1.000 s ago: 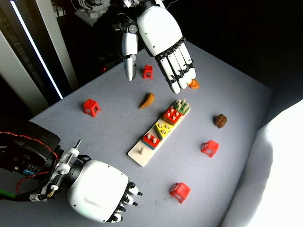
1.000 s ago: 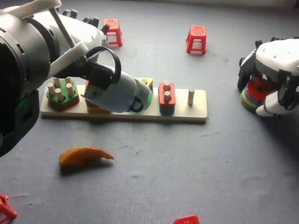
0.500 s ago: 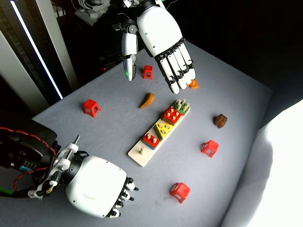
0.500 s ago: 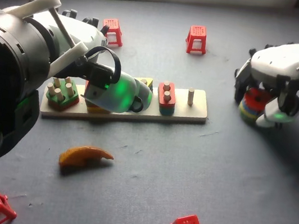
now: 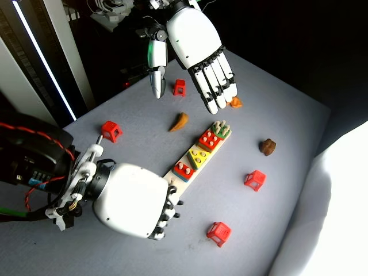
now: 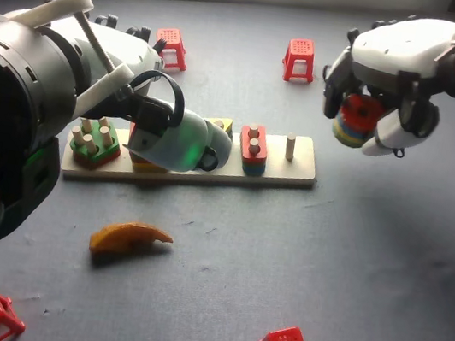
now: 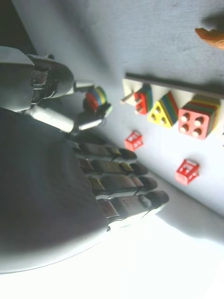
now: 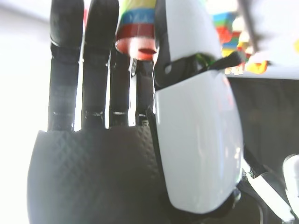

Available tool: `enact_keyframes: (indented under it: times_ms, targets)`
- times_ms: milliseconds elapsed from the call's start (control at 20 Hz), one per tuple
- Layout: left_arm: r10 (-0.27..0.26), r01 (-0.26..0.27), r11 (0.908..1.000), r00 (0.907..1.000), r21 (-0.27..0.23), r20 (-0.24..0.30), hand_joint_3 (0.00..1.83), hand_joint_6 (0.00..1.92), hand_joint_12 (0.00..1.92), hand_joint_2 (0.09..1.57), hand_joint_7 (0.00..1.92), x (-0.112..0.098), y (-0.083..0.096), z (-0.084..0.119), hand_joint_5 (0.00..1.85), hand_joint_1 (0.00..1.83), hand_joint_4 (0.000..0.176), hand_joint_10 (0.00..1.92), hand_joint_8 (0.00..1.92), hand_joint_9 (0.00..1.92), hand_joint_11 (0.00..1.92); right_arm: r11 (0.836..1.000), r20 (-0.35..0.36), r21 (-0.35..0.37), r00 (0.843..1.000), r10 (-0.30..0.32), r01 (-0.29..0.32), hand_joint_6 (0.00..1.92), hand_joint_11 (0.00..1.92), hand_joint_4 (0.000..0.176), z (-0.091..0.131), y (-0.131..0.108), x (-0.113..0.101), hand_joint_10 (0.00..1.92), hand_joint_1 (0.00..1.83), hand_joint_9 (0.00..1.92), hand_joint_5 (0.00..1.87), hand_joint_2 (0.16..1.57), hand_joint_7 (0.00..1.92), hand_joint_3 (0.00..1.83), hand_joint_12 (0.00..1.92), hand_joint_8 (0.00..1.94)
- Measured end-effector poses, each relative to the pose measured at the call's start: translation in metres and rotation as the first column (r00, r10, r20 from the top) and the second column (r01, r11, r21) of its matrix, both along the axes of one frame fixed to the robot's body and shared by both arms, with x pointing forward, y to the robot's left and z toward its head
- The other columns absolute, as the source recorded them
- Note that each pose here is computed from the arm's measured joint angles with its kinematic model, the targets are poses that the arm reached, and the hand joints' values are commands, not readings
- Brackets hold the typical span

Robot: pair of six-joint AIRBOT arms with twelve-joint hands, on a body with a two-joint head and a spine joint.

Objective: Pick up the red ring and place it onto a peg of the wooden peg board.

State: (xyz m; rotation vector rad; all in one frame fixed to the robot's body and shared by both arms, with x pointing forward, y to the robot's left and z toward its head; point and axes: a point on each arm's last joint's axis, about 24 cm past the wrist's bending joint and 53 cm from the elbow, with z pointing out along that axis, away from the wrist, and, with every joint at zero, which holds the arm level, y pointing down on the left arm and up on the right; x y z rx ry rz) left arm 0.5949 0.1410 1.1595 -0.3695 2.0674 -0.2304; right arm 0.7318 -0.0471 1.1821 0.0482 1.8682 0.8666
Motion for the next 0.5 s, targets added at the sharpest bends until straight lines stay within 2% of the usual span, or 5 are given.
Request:
enact_keyframes:
  times_ms: [50, 200, 250, 500]
  targets:
    - [0.0, 0.0, 1.0, 1.0, 0.0, 0.0, 0.0, 0.0, 0.22, 1.1, 0.09, 0.0, 0.0, 0.0, 0.11, 0.0, 0.0, 0.0, 0.0, 0.07, 0.0, 1.0, 0.002, 0.008, 1.0, 0.014, -0.014, 1.11, 0.89, 0.0, 0.004, 0.006, -0.001, 1.15, 1.37, 0.95, 0.93, 1.11, 0.98, 0.0, 1.3, 0.88]
    - [0.0, 0.0, 1.0, 1.0, 0.0, 0.0, 0.0, 0.0, 0.15, 1.1, 0.06, 0.0, 0.0, 0.0, 0.09, 0.0, 0.0, 0.0, 0.0, 0.05, 0.0, 0.998, 0.017, 0.023, 0.998, 0.061, -0.062, 1.08, 0.9, 0.0, 0.016, 0.025, -0.005, 1.11, 1.37, 0.99, 0.93, 1.1, 1.0, 0.0, 1.3, 0.84]
    - [0.0, 0.0, 1.0, 1.0, 0.0, 0.0, 0.0, 0.0, 0.16, 1.1, 0.07, 0.0, 0.0, 0.0, 0.09, 0.0, 0.0, 0.0, 0.0, 0.05, 0.0, 0.997, 0.017, 0.027, 0.997, 0.07, -0.071, 1.04, 0.92, 0.0, 0.018, 0.029, -0.005, 1.08, 1.38, 1.01, 0.95, 1.09, 1.03, 0.0, 1.28, 0.78]
    - [0.0, 0.0, 1.0, 1.0, 0.0, 0.0, 0.0, 0.0, 0.14, 1.11, 0.07, 0.0, 0.0, 0.0, 0.09, 0.0, 0.0, 0.0, 0.0, 0.05, 0.0, 0.993, 0.029, 0.008, 0.993, 0.116, -0.116, 1.05, 0.91, 0.0, 0.016, 0.05, -0.01, 1.1, 1.38, 1.0, 0.94, 1.1, 1.01, 0.0, 1.28, 0.83]
